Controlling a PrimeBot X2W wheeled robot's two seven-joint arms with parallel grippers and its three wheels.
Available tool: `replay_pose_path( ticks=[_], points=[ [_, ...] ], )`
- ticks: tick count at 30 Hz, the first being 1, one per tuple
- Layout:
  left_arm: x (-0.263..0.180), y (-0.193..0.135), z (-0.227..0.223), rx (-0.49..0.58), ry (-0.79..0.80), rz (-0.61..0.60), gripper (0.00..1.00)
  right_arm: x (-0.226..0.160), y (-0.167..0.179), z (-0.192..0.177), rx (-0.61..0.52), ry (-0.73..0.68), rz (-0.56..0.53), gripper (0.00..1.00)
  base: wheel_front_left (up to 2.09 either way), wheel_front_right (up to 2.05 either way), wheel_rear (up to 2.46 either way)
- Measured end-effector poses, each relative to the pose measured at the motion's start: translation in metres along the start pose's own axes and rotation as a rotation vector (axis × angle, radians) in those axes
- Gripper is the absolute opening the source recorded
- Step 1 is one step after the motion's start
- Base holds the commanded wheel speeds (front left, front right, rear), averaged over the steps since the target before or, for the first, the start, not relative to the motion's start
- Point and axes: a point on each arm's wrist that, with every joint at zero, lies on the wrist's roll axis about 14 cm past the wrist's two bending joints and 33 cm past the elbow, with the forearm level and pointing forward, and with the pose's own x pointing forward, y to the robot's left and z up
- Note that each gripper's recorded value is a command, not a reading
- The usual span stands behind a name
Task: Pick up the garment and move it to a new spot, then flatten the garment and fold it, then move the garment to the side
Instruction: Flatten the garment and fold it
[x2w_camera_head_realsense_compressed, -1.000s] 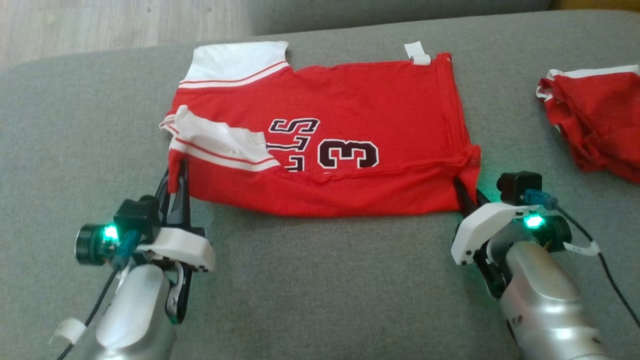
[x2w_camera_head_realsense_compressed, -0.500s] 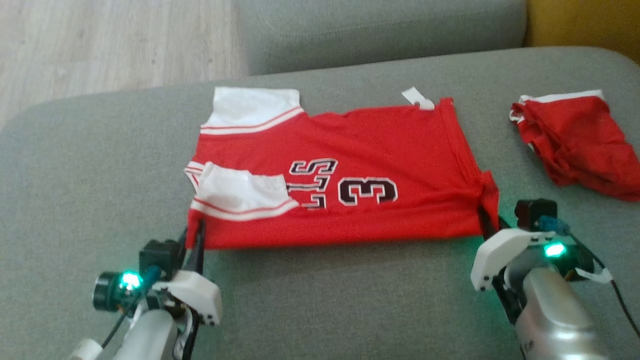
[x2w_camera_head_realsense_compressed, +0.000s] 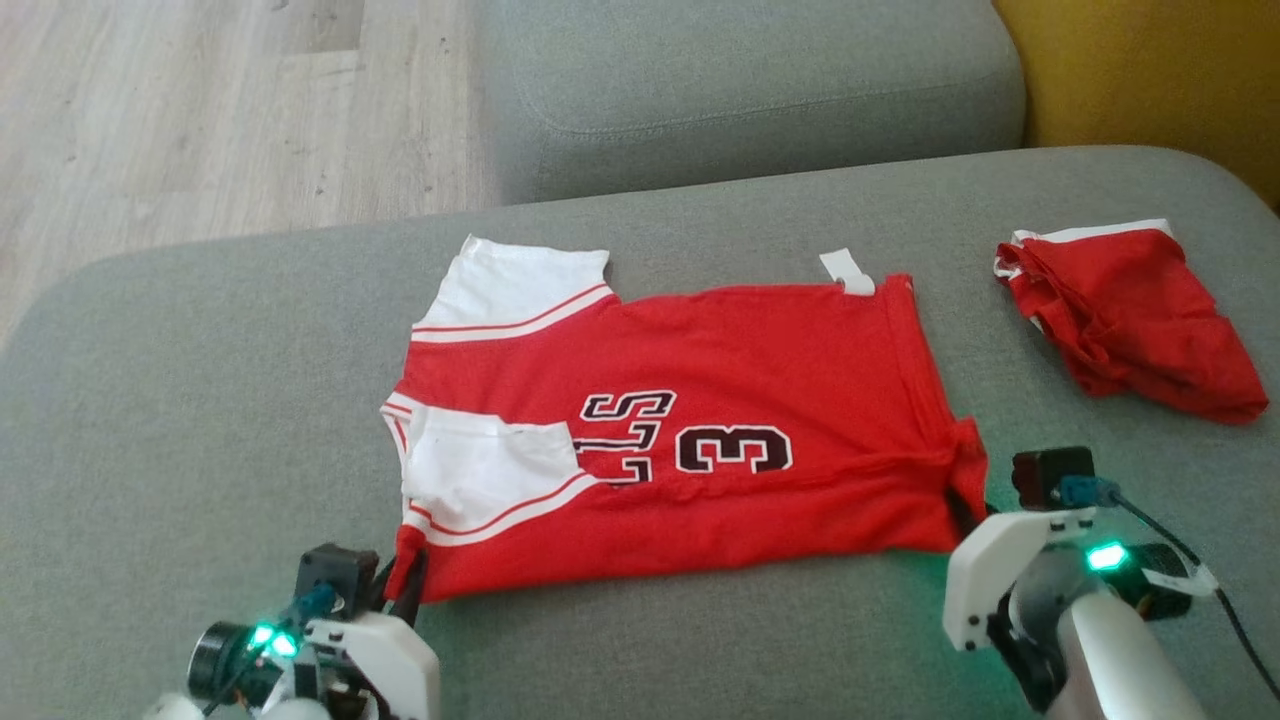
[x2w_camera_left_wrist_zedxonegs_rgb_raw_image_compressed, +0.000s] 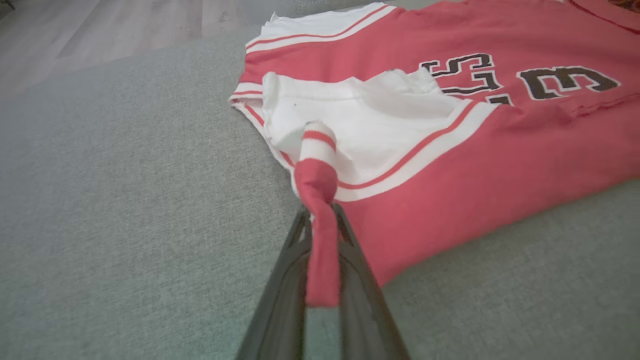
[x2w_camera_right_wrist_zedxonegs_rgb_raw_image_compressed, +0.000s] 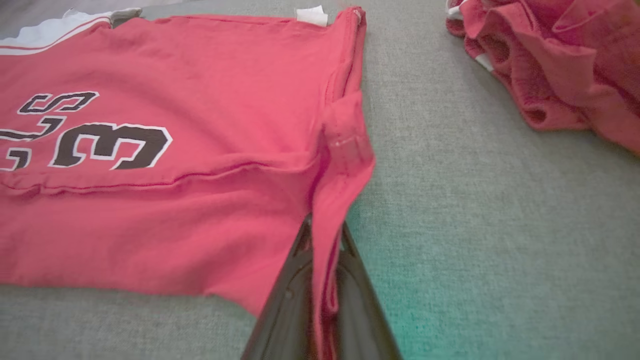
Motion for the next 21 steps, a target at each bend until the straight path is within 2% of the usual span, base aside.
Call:
replay_pose_path(
  ticks=[11,15,16,17,19,20,21],
  points=[
    [-0.025,-0.004,-0.003,0.009,0.091,-0.030,0.00,-0.022,0.005,-0.011,0.021,0.031,0.010,0.00,0.00,0.00,0.00],
    [-0.028,-0.005,-0.006,0.006,0.111,-0.029,0.00,-0.025,0.004,-0.011,0.068,0.017,0.014,0.02,0.00,0.00,0.00],
    [-0.029,-0.006,-0.007,-0.002,0.113,-0.033,0.04,-0.025,0.003,-0.008,0.076,0.002,0.012,0.92,0.00,0.00,0.00],
    [-0.029,-0.008,-0.007,-0.011,0.113,-0.038,0.22,-0.025,0.003,-0.007,0.077,-0.006,0.011,1.00,0.00,0.00,0.00],
    [-0.028,-0.009,-0.009,-0.014,0.117,-0.038,0.49,-0.024,0.002,-0.004,0.091,-0.026,0.010,1.00,0.00,0.00,0.00],
    [-0.027,-0.008,-0.009,-0.017,0.116,-0.032,0.86,-0.024,-0.001,-0.003,0.110,-0.044,0.004,1.00,0.00,0.00,0.00],
    [-0.026,-0.006,-0.009,-0.021,0.113,-0.025,1.00,-0.024,-0.005,0.000,0.121,-0.065,-0.006,1.00,0.00,0.00,0.00]
  ],
)
